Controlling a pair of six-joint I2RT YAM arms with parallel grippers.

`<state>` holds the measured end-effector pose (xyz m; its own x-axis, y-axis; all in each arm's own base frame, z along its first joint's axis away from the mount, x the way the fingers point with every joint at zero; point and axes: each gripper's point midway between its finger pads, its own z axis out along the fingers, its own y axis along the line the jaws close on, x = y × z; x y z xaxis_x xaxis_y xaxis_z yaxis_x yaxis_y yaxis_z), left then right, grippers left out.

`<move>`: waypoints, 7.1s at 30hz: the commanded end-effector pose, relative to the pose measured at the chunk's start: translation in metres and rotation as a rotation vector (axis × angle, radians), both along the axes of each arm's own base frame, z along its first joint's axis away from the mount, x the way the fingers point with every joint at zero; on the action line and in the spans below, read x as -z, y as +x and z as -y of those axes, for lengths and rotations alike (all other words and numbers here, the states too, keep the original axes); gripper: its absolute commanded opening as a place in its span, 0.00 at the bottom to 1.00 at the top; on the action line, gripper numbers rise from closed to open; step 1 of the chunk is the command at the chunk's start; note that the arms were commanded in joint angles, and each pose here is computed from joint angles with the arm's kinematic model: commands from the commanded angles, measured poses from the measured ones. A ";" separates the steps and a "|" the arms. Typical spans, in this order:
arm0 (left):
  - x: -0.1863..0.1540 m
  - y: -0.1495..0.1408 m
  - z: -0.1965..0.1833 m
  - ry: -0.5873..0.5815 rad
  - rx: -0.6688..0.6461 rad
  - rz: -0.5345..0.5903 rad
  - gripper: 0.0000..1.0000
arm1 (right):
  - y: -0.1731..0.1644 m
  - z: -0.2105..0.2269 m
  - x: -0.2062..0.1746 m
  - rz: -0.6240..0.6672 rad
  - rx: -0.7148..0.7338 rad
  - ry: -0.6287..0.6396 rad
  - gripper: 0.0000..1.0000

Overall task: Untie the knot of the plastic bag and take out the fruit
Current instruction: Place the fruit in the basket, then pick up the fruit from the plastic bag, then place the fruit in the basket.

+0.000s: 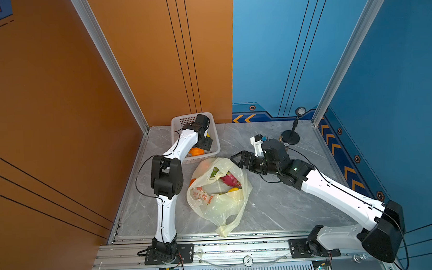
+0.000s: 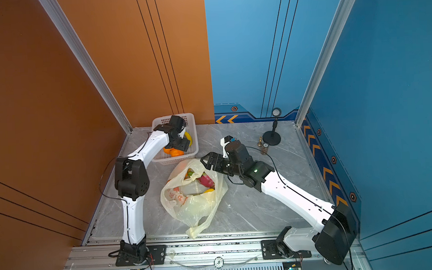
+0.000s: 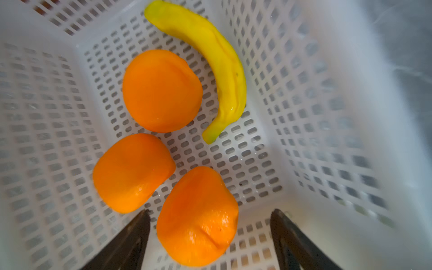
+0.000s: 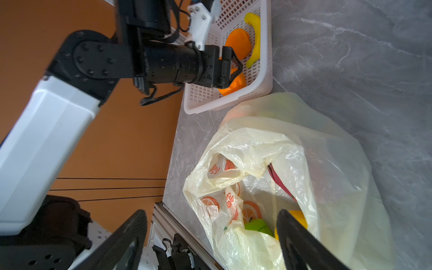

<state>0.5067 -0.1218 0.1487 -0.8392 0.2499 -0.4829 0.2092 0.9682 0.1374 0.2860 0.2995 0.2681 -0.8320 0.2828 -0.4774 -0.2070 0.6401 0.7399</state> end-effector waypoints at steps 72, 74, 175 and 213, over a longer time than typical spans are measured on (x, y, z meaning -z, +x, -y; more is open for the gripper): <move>0.120 -0.357 0.085 -0.307 0.033 -0.306 0.52 | -0.053 -0.015 0.195 -0.193 -0.241 -0.728 0.75; 0.119 -0.356 0.085 -0.308 0.032 -0.300 0.53 | -0.054 -0.016 0.199 -0.199 -0.244 -0.727 0.72; -0.144 -0.011 0.005 -0.079 0.107 0.517 0.44 | 0.009 0.055 -0.019 0.008 0.060 -0.074 0.85; 0.015 0.134 -0.106 -0.141 -0.226 0.202 0.85 | 0.001 0.055 -0.021 0.041 0.069 -0.115 0.86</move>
<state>0.6447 -0.0153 0.0849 -0.7883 0.0085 -0.6152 -0.0360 0.9976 0.0599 0.2897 0.2500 0.2830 -0.8128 0.2806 -0.5105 -0.1707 0.7231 0.6693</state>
